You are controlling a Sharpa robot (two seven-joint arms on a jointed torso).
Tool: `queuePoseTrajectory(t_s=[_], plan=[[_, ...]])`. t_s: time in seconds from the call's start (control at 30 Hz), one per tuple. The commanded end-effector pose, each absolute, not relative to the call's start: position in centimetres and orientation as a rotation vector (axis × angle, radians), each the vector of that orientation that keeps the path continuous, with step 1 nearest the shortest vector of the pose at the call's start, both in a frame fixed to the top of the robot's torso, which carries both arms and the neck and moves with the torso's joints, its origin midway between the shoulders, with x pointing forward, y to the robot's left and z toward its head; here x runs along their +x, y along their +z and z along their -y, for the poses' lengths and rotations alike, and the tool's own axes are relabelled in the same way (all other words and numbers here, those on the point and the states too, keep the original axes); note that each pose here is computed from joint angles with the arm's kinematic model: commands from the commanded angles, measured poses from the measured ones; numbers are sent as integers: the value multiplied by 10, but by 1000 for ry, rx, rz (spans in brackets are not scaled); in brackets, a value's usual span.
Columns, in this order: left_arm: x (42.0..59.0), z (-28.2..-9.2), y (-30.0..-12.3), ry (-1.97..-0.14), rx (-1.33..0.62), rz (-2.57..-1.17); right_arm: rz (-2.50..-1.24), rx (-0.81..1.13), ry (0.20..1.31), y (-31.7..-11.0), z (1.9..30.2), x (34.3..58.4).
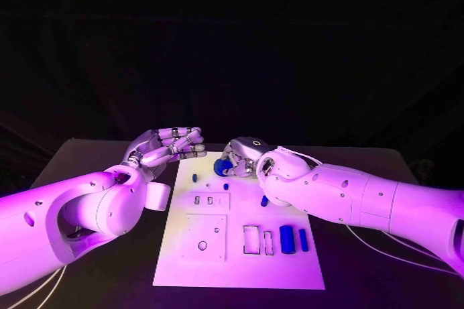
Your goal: Assemble the parts on the task board
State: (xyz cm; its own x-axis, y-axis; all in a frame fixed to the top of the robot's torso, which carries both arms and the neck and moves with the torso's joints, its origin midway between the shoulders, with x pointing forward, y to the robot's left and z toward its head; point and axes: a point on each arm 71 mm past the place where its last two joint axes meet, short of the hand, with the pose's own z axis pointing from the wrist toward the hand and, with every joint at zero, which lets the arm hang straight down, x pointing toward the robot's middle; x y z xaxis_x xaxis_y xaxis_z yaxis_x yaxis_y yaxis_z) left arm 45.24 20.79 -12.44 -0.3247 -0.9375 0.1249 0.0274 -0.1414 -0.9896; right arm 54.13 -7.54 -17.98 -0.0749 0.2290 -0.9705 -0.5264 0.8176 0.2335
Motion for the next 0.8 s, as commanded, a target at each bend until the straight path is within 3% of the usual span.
queuePoseTrajectory(t_s=[0.03,0.8], plan=[[452,-205,-123,-1601,-1088,-1344,-1556,-264,609,-188,75,542],[452,-207,-123,-1596,-1092,-1348,-1589,-238,624,-193,77,546]])
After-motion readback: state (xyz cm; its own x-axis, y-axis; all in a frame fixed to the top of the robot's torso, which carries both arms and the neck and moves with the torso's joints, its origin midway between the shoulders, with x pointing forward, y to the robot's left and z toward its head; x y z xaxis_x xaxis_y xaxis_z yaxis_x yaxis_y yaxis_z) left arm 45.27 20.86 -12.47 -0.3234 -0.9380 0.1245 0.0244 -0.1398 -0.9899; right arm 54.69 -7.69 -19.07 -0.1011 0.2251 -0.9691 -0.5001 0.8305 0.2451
